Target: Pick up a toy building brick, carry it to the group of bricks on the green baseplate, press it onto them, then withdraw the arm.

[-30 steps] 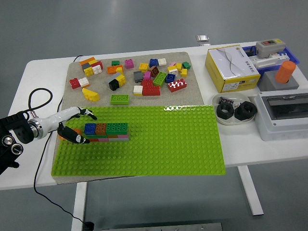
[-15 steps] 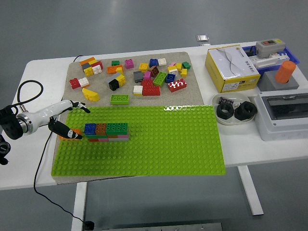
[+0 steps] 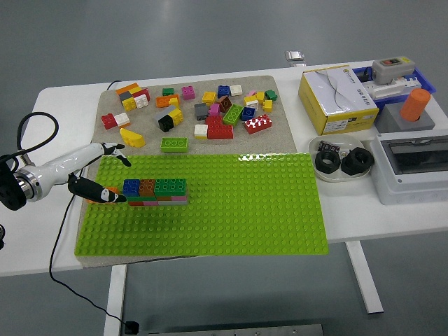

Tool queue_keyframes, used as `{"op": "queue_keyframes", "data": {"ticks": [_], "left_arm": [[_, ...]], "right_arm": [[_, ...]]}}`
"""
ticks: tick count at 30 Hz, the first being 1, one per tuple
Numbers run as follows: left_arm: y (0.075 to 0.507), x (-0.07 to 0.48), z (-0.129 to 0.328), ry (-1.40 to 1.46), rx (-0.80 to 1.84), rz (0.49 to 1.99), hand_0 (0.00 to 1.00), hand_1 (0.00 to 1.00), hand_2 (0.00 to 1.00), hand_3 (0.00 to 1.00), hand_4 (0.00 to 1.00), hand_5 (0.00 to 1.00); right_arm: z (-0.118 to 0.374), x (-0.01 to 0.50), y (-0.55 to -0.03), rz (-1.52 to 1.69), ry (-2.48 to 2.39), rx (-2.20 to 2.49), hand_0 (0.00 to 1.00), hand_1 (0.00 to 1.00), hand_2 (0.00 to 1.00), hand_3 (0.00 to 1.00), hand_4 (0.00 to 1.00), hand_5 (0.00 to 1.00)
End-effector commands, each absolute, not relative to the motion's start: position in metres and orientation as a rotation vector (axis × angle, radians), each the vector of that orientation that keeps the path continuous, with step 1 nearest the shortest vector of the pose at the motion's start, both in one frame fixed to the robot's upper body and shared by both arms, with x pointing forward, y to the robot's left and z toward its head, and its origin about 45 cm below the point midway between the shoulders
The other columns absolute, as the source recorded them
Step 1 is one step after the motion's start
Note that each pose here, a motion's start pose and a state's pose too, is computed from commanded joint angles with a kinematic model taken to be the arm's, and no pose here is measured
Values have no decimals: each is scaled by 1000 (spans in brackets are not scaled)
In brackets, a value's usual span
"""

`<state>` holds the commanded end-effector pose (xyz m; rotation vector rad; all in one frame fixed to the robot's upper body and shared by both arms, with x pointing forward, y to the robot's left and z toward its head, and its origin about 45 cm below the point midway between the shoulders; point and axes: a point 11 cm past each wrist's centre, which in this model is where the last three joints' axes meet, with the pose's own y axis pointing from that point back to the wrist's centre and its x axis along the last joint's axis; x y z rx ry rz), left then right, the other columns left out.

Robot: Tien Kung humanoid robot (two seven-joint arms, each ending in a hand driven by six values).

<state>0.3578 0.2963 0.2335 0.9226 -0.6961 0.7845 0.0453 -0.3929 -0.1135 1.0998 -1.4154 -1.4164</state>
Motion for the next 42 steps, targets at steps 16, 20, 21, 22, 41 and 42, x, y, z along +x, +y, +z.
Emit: {"op": "queue_keyframes", "data": {"ticks": [16, 20, 21, 22, 41, 42], "left_arm": [[302, 355, 206, -644, 966, 781, 983, 994, 979, 624, 998, 319], [303, 354, 201, -632, 974, 779, 984, 993, 975, 622, 998, 318], [304, 354, 201, -630, 975, 779, 984, 993, 975, 622, 998, 318], [304, 354, 200, -629, 976, 779, 984, 993, 975, 622, 998, 318], [297, 354, 192, -611, 965, 771, 987, 991, 972, 620, 998, 316], [297, 354, 192, -611, 964, 772, 987, 991, 972, 620, 998, 316]], "right_arm": [[-114, 44, -392, -1418, -1409, 1099, 691, 694, 762, 924, 717, 998], [-114, 44, -391, -1418, -1408, 1100, 691, 694, 763, 923, 717, 998], [-114, 44, -391, -1419, -1408, 1100, 691, 694, 763, 923, 717, 998], [-114, 44, -391, -1419, -1408, 1100, 691, 694, 763, 923, 717, 998], [-114, 47, -391, -1417, -1408, 1107, 692, 694, 762, 922, 716, 998], [-114, 48, -391, -1416, -1408, 1107, 692, 694, 762, 922, 716, 998]]}}
